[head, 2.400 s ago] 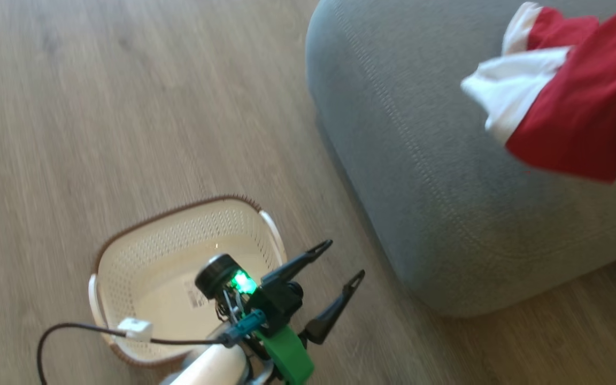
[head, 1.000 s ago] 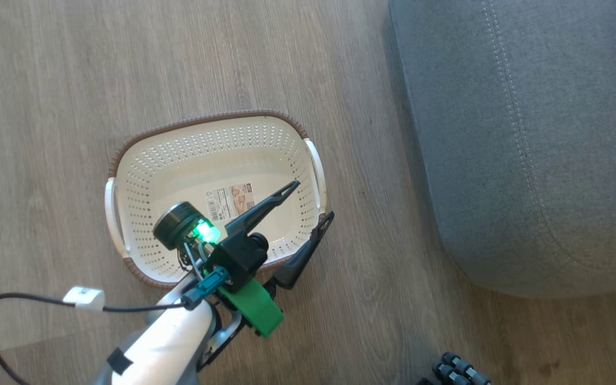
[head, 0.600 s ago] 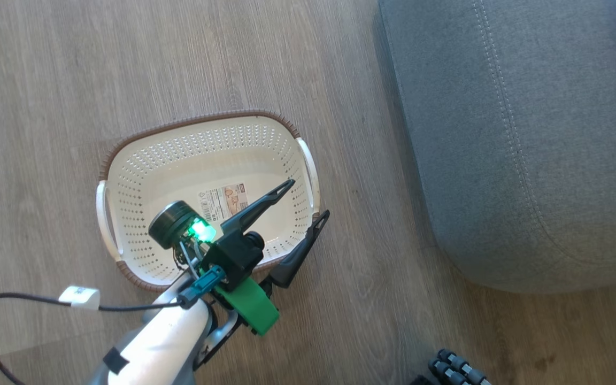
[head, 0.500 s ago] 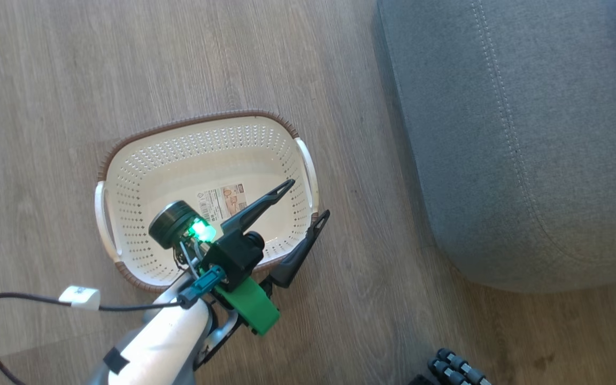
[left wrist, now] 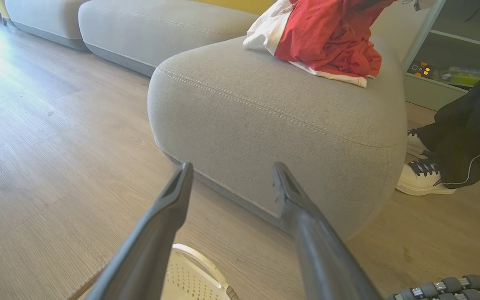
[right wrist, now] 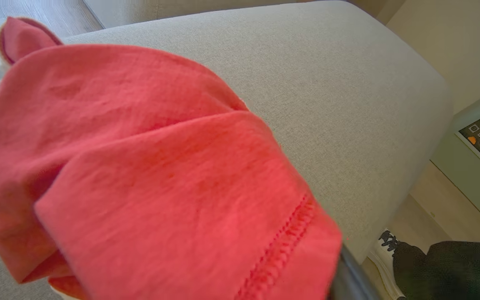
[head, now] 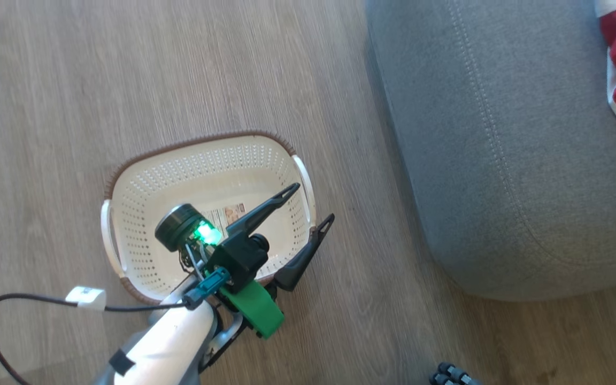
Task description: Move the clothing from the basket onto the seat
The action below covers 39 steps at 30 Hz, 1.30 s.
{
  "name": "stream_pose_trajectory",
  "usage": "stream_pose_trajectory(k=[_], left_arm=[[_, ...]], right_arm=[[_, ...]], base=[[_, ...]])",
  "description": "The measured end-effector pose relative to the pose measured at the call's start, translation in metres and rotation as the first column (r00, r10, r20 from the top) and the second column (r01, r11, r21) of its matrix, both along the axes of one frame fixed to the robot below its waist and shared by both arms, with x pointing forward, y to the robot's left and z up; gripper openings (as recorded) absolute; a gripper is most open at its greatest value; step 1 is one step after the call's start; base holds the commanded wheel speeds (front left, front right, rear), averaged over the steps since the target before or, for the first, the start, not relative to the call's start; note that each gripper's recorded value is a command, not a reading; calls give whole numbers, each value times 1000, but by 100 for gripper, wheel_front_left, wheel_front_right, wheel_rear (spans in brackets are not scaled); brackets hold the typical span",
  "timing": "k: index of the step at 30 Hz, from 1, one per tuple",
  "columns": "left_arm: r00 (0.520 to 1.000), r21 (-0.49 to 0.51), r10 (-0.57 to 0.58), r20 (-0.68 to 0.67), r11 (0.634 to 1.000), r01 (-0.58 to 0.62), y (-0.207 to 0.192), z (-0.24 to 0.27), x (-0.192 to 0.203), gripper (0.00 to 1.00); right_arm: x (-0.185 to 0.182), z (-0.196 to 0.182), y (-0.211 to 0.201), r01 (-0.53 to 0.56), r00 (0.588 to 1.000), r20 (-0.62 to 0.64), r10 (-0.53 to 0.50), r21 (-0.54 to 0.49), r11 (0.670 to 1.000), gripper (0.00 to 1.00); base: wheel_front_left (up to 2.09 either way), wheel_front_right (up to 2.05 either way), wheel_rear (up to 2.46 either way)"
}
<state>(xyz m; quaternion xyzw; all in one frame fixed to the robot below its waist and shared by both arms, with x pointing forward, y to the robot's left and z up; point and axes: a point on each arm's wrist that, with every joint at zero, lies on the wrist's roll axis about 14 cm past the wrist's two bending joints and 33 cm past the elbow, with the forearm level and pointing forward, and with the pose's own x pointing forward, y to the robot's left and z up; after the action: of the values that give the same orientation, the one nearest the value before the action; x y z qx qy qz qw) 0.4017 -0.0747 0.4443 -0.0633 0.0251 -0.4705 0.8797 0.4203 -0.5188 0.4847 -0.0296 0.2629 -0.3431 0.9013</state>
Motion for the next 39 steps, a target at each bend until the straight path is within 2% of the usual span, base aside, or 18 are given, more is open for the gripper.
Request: stream_pose_trajectory(k=[12,16,19,26,29,31,35,37,39], left_arm=[[999,-31,2,42,1000,-1,-10,37,-29,100],[998,-31,3,61,1000,-2,-11,46,-35,100],[998,-37,14,68,999,-11,-12,53,-43,100],[995,-50,44,95,998,-40,-9,69,-56,100],[992,-56,64,105,997,-59,-6,75,-60,100],[992,-56,69,110,996,-63,-5,77,-65,100],[989,-64,87,118,995,-80,-1,82,-72,100],[986,-72,114,118,992,-106,4,85,-70,100],[984,-77,131,125,990,-122,8,88,-69,100]], right_arm=[[-30,41,-6,-1,1000,6,1,-15,1000,100],[-26,66,-5,-19,998,56,22,-40,999,100],[-18,93,2,-40,989,140,47,-48,998,100],[-13,135,19,-99,947,295,127,-105,989,100],[-6,153,35,-138,913,367,179,-135,981,100],[-1,172,45,-161,873,435,220,-168,972,100],[10,229,76,-211,732,591,338,-275,938,100],[12,242,96,-258,670,625,401,-311,915,100],[13,239,114,-309,621,644,447,-323,895,100]], base=[[0,0,0],[0,0,0],[0,0,0],[0,0,0],[0,0,0],[0,0,0],[0,0,0],[0,0,0],[0,0,0]])
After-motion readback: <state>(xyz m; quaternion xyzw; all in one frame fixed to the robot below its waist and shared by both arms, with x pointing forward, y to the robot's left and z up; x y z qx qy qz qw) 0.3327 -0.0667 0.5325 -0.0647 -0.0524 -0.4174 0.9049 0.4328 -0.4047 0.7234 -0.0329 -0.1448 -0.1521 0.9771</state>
